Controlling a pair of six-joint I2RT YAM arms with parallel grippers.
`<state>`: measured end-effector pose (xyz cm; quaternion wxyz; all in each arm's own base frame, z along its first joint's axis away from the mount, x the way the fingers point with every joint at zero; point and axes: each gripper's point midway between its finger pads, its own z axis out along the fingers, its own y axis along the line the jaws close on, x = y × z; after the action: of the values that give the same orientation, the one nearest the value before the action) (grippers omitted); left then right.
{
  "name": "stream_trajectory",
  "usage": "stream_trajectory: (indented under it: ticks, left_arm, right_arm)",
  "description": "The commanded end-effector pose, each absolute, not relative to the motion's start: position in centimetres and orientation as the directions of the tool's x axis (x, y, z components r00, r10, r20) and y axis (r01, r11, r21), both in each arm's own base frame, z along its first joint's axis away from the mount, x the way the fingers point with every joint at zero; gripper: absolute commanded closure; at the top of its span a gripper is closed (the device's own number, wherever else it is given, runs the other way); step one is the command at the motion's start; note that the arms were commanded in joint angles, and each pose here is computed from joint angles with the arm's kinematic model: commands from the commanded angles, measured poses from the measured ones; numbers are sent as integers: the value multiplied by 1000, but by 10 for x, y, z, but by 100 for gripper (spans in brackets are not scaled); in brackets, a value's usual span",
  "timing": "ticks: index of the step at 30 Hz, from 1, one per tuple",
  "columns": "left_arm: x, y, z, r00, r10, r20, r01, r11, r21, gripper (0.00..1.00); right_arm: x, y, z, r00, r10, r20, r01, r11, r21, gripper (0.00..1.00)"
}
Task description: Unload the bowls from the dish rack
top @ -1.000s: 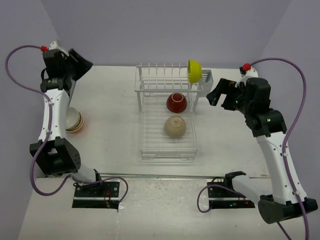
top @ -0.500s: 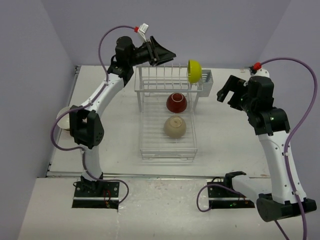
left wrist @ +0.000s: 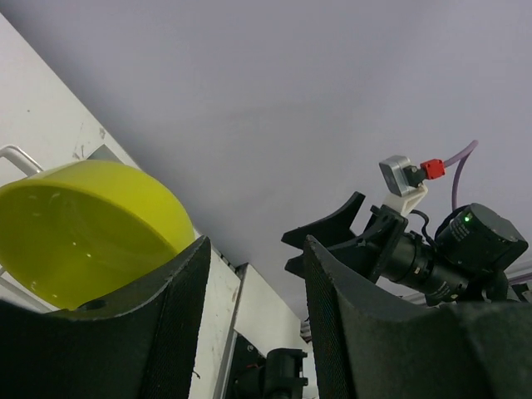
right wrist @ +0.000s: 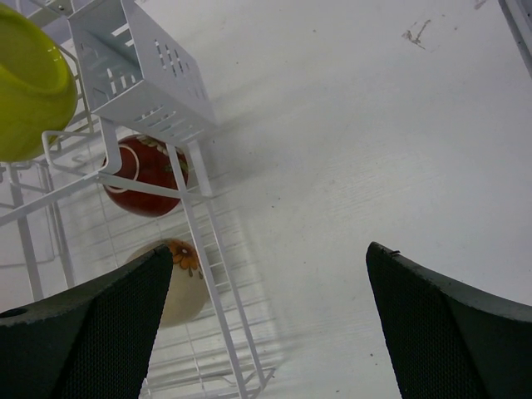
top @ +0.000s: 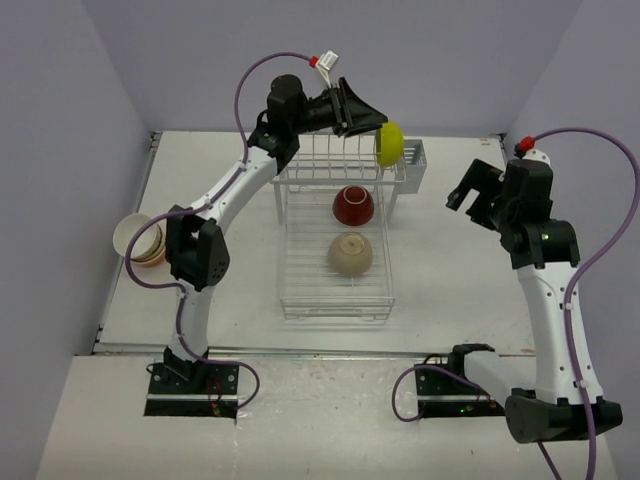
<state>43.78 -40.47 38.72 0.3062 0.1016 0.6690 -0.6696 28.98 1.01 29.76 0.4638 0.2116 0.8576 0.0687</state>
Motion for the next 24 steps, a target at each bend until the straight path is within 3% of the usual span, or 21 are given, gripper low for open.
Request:
stream_trajectory:
  ticks: [1, 24]
  left_arm:
    - [440, -408, 396, -777, -284, -562, 562, 88, -822, 50]
    - [439, -422, 359, -795, -256, -550, 518, 184, -835, 51]
  right_arm:
    - [285, 12, 310, -447, 429, -785, 274, 901, 337, 1]
    - [278, 12, 310, -436, 433, -789, 263, 900, 348, 1]
